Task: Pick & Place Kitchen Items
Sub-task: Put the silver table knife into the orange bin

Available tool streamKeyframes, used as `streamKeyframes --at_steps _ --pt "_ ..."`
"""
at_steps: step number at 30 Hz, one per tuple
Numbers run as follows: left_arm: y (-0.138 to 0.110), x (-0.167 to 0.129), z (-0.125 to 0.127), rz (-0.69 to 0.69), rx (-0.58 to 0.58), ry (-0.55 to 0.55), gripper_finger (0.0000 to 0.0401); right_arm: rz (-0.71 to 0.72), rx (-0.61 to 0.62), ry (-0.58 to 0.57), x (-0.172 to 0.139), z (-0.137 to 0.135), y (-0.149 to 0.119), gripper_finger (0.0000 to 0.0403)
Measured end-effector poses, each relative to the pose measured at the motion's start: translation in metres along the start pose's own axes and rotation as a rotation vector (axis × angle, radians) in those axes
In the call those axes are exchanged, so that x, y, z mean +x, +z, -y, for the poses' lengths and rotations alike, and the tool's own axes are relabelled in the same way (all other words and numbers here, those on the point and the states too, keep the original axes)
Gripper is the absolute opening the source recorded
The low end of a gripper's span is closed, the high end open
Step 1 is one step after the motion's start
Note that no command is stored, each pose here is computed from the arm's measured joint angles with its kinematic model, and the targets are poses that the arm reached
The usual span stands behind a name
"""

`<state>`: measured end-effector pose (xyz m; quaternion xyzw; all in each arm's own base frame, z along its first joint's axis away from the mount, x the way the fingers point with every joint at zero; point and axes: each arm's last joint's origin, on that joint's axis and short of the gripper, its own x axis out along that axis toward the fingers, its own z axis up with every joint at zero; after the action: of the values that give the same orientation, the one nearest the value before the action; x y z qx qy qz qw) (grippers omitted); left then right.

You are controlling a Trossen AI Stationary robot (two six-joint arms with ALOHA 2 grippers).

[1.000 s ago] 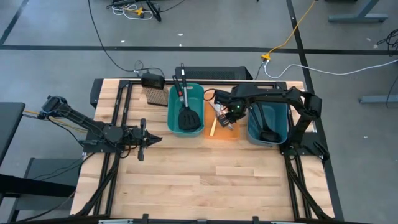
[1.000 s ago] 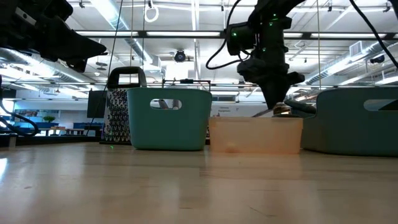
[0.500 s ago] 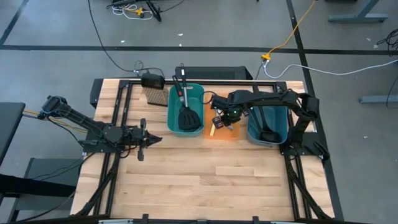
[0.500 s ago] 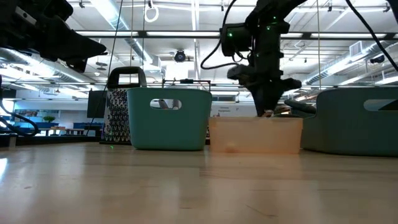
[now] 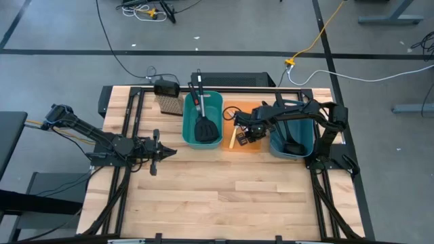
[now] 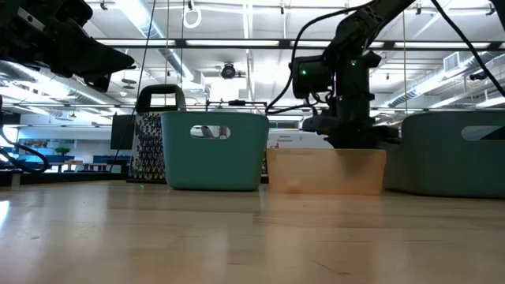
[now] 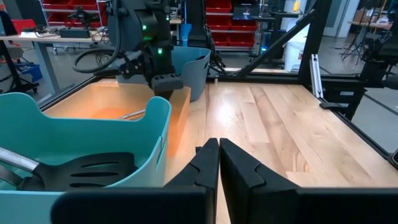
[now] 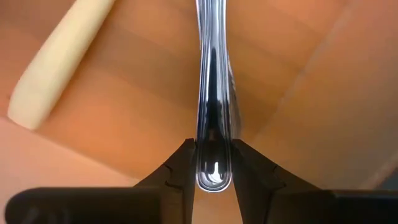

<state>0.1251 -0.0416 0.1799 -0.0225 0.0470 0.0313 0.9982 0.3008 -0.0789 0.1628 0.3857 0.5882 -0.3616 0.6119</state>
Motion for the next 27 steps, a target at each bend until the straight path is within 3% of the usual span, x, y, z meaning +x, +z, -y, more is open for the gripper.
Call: streamKeyframes --at_steps 18,27 --pt "0.0 0.0 0.0 -0.001 0.002 0.0 0.0016 -0.029 -0.087 0.073 0.013 0.003 -0.004 0.0111" --pt "0.0 0.0 0.0 -0.001 0.002 0.0 0.0016 -0.046 -0.132 0.106 0.013 0.001 -0.004 0.0191"
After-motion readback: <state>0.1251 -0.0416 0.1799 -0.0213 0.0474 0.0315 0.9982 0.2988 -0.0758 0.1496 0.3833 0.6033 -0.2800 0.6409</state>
